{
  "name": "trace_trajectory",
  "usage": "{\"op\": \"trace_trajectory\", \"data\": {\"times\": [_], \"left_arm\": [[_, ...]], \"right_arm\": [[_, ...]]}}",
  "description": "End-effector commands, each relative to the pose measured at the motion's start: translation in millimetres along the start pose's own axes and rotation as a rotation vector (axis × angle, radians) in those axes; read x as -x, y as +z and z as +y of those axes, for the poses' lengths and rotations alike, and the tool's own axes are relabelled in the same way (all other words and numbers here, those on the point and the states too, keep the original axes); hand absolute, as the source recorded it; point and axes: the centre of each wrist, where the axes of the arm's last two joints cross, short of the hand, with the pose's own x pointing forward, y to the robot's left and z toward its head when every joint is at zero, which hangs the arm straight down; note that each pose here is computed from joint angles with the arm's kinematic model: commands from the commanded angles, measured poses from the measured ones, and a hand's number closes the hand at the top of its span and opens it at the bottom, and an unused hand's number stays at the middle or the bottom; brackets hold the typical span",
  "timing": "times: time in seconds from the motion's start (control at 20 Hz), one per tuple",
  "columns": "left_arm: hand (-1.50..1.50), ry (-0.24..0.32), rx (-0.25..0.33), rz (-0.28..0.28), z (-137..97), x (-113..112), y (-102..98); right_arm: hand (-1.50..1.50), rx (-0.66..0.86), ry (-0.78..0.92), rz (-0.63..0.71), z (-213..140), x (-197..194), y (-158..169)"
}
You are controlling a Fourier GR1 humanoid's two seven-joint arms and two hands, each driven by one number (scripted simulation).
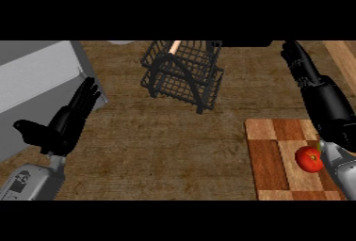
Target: Pick the lemon from the cutting board and place it in the tiered basket
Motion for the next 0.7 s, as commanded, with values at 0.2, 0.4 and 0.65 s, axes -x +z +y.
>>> {"op": "trace_trajectory", "data": {"times": [0.2, 0.4, 0.65], "left_arm": [[0.0, -0.065, 0.043, 0.007, -15.1, 14.1, 3.9], [0.0, -0.02, 0.102, 0.047, -24.0, 38.6, 17.4], [0.0, -0.018, 0.095, 0.071, -45.1, 51.6, 11.8]], "right_arm": [[-1.5, 0.238, -0.117, 0.388, -24.7, 97.2, 36.5], [-1.5, 0.363, -0.13, 0.56, -15.4, 146.4, 61.8], [-1.5, 0.367, -0.039, 0.31, -37.0, 155.8, 61.9]]}}
